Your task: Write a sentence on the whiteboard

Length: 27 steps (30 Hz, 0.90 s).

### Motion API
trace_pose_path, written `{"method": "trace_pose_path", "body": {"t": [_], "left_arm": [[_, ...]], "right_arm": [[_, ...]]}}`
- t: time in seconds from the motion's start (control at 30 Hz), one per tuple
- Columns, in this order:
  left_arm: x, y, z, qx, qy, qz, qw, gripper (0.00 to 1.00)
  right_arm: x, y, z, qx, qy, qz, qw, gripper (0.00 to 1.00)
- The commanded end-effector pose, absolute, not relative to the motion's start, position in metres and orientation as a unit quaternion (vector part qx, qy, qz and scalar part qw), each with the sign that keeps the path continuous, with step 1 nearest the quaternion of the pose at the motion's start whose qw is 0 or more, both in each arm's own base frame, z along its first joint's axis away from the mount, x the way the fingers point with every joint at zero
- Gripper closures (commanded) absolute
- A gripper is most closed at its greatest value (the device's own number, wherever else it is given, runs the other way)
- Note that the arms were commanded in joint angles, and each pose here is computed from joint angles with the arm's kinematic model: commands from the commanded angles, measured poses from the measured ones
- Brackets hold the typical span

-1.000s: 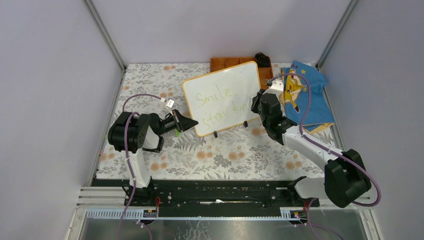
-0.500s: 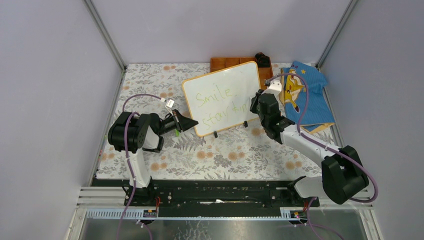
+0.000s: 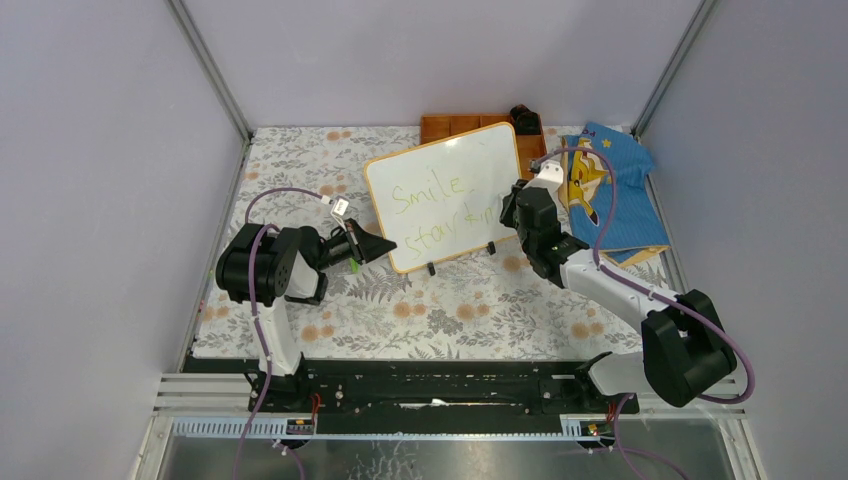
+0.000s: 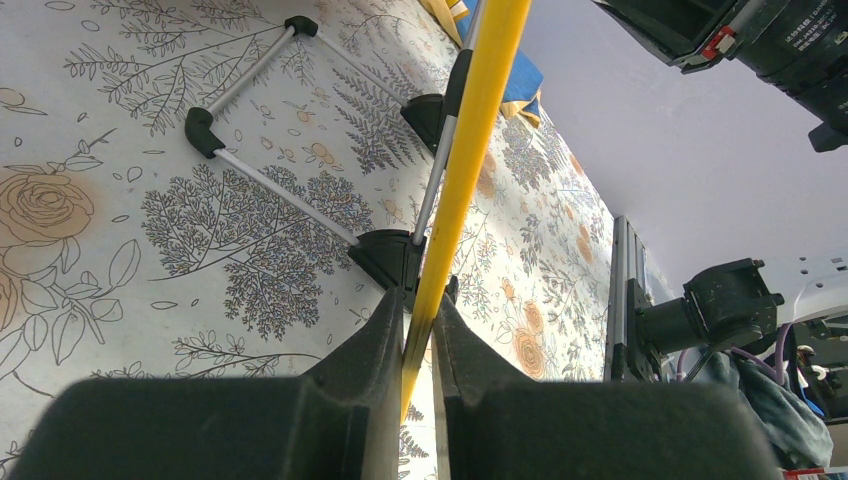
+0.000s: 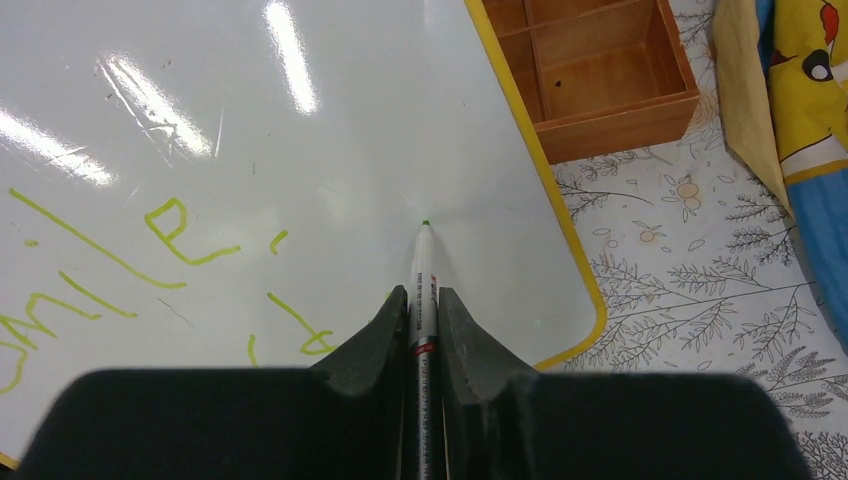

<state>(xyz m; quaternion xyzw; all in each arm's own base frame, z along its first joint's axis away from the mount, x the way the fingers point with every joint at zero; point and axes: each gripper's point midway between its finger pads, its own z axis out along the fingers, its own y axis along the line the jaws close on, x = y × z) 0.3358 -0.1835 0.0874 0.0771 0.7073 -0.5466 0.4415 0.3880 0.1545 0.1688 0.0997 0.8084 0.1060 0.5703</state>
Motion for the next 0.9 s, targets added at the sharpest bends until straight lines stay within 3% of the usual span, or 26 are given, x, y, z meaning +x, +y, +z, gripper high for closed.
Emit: {"method": "trace_pose_path", "body": {"t": [0.0,0.87], "left_arm": [[0.338,-0.179,0.065,0.039,0.737,-0.532,0.414,1.0],[0.337,-0.18,0.065,0.041,0.738,-0.532,0.413,1.0]], "right_arm": [[0.389,0.148,0.173,0.116,0.797,0.111,0.582,1.0],[0.367,0.138,0.143,0.118,0.814,0.104,0.559,1.0]]}}
